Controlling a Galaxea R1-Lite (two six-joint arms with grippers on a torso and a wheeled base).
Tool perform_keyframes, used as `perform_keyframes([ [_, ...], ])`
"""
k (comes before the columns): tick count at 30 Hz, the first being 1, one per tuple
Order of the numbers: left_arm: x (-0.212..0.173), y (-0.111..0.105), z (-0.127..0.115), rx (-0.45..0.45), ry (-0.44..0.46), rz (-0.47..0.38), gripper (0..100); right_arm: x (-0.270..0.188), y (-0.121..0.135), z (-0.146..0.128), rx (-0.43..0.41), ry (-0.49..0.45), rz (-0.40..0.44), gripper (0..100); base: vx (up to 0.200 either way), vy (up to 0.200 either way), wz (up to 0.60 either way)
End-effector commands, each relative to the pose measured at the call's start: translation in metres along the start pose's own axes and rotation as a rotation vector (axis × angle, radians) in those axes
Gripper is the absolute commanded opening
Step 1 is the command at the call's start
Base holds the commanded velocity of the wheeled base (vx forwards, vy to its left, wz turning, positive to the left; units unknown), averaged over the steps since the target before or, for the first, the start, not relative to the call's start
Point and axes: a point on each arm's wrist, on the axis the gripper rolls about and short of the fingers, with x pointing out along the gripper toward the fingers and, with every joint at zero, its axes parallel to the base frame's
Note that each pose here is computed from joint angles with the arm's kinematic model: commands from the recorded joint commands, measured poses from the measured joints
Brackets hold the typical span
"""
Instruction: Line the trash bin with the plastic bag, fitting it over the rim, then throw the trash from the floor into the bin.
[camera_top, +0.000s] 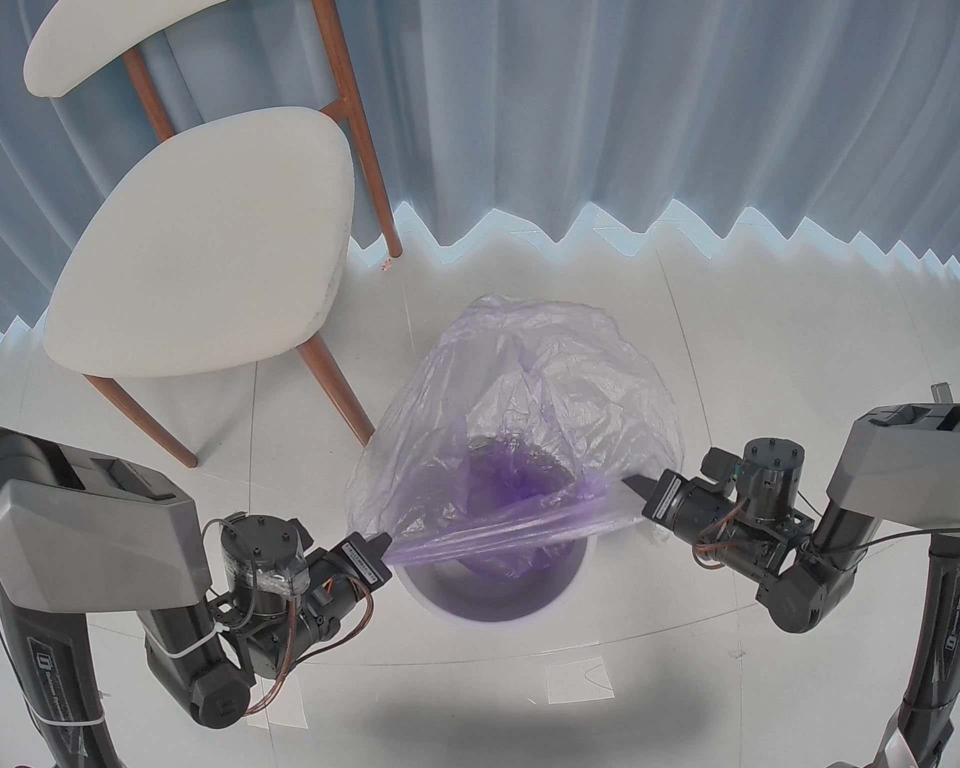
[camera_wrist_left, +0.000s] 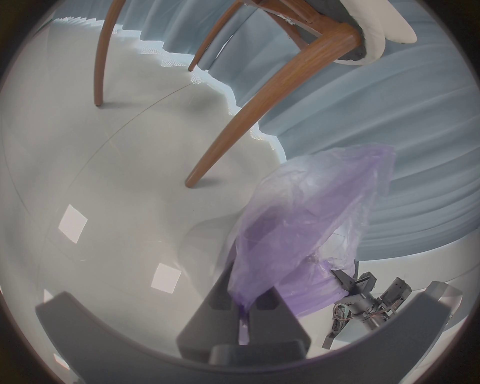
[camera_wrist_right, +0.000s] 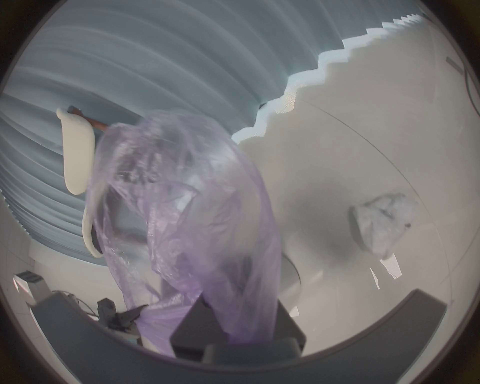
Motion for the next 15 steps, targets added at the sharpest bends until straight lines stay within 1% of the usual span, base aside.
perform_keyframes([
  [1, -0.034, 0.0, -0.006, 0.018, 0.056, 0.026, 0, -0.034, 0.015, -0.021, 0.002, 0.11, 0.013, 0, 0.0, 0.0, 0.0],
  [5, -0.038, 0.01, -0.015, 0.047, 0.099, 0.073, 0, -0.043, 0.02, -0.045, -0.014, 0.205, 0.007, 0, 0.0, 0.0, 0.0],
  [7, -0.037, 0.021, -0.022, 0.077, 0.135, 0.124, 0, -0.048, 0.02, -0.059, -0.028, 0.259, -0.002, 0, 0.0, 0.0, 0.0],
  [9, -0.036, 0.03, -0.027, 0.104, 0.16, 0.159, 0, -0.051, 0.019, -0.07, -0.038, 0.293, -0.003, 0, 0.0, 0.0, 0.0],
  [13, -0.038, 0.035, -0.033, 0.117, 0.193, 0.184, 0, -0.049, 0.014, -0.084, -0.051, 0.281, 0.026, 0, 0.0, 0.0, 0.0],
  [15, -0.038, 0.039, -0.037, 0.124, 0.211, 0.199, 0, -0.048, 0.005, -0.094, -0.058, 0.301, 0.003, 0, 0.0, 0.0, 0.0],
])
